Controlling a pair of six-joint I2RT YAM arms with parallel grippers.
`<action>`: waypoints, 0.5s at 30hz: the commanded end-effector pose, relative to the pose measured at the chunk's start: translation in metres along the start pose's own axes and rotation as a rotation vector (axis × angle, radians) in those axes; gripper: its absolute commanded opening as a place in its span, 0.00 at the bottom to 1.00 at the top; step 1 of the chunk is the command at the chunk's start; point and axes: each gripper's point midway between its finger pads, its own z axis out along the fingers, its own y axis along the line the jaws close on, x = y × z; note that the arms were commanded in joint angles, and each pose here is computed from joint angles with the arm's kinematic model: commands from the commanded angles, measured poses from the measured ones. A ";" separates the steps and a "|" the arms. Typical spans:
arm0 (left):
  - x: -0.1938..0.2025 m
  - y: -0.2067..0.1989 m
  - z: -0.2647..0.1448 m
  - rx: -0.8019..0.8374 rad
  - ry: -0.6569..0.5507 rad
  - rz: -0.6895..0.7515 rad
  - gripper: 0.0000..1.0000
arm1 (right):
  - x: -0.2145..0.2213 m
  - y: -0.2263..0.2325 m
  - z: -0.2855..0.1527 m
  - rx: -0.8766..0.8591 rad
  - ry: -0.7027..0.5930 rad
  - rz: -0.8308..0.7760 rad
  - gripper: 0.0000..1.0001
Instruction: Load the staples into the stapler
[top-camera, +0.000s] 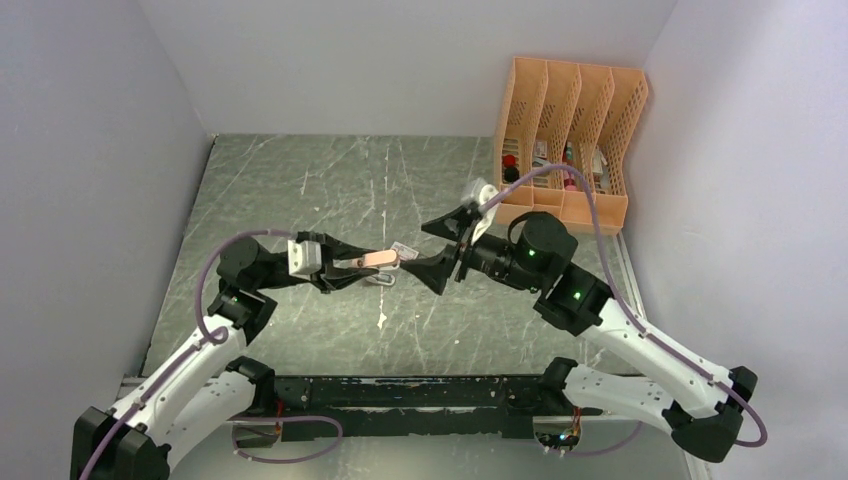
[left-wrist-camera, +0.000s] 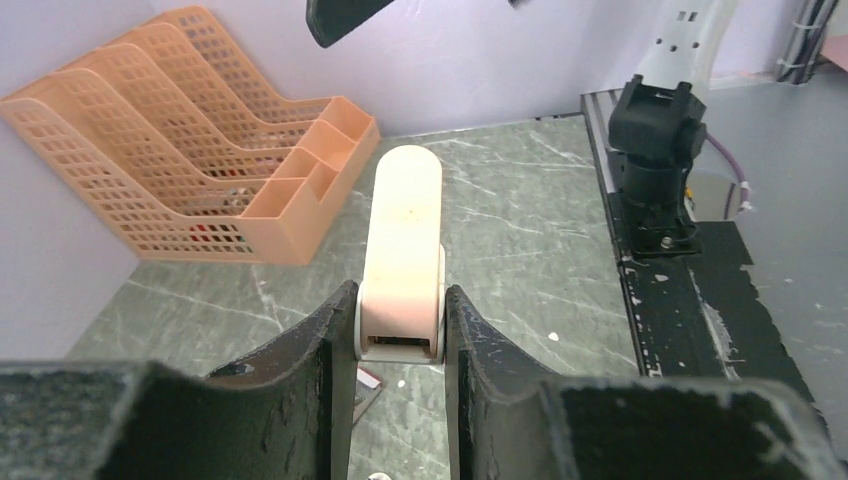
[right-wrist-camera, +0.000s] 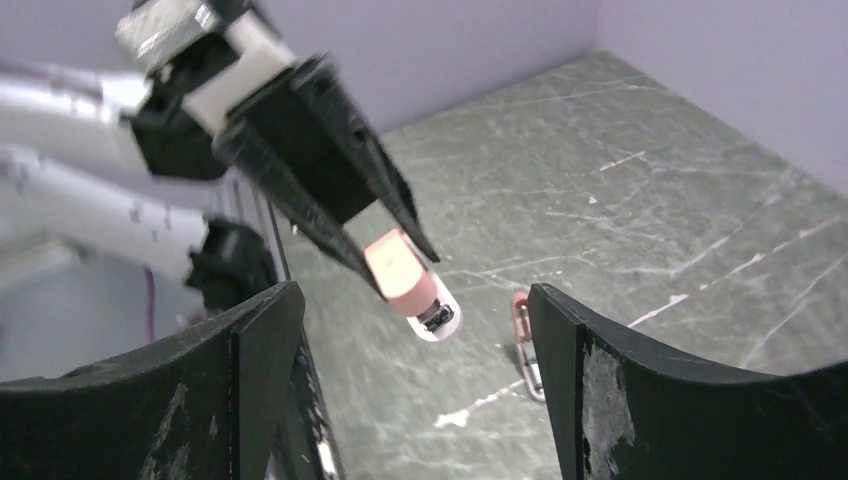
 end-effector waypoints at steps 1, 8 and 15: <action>-0.022 0.010 -0.003 -0.083 -0.069 0.134 0.07 | -0.032 -0.026 0.000 0.210 -0.194 0.398 0.87; -0.029 0.011 -0.001 -0.068 -0.093 0.164 0.07 | -0.026 -0.018 0.021 0.156 -0.197 0.659 0.91; -0.036 0.011 0.002 -0.043 -0.111 0.182 0.07 | -0.007 -0.015 0.032 0.141 -0.138 0.698 0.92</action>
